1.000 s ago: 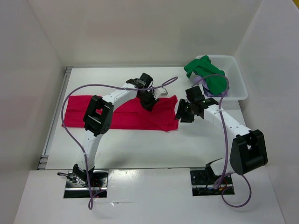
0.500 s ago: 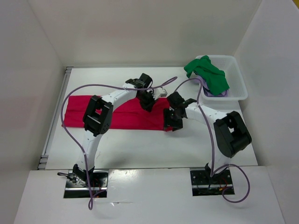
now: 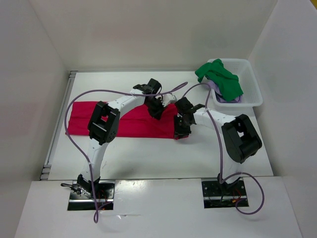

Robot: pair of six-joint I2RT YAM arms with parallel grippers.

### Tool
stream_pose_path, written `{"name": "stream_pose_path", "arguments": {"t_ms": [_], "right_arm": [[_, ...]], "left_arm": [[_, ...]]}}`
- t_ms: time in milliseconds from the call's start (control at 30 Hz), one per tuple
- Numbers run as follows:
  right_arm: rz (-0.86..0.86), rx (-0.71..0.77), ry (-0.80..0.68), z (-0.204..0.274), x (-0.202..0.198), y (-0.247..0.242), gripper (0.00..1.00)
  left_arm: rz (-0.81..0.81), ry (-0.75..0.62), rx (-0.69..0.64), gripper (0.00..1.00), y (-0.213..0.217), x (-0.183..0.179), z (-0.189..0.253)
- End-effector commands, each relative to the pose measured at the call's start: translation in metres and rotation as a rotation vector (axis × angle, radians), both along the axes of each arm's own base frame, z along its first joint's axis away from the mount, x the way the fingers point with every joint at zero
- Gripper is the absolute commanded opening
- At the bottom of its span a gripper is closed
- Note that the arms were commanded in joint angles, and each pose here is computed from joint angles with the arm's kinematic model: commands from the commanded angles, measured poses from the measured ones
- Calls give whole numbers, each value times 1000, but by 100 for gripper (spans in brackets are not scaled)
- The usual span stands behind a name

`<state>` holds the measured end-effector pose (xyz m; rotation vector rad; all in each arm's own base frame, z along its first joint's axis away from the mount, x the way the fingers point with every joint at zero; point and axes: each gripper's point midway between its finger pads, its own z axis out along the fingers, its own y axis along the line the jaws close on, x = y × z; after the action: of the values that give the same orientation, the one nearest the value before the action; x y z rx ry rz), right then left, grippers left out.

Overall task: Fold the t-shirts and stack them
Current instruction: Fold the other side of the tshirt into a rectangle

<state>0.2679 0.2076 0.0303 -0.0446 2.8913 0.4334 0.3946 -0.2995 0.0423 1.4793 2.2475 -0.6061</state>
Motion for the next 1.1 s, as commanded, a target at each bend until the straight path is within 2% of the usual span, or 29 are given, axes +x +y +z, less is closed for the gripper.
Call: {"name": "stream_pose_path", "arguments": {"t_ms": [0,167,200,267,300,633,900,1067], "right_arm": [[22,37,-37,7,12,14,33],[11,34,-43,17,13,13,16],[7,35,-65,23,18,13,9],[7,35,-65,29,17,13,2],[7,43,-79,34,21,16,0],[54,-3,-152,62,46,17,0],[1,-29,-244,71,115,5,0],[-9,-53,-257,61,149,-2,0]], "left_arm": [[-8,-17,-52,2,-7,-6,29],[8,-21,-37,2,-4,-4,28],[8,-21,-37,2,-4,-4,28],[30,-27,-31,0,-3,-3,32],[43,-26,-24,0,-1,-2,31],[153,-55,-56,0,0,8,57],[371,-90,-29,0,21,35,54],[480,-123,10,0,36,48,44]]}}
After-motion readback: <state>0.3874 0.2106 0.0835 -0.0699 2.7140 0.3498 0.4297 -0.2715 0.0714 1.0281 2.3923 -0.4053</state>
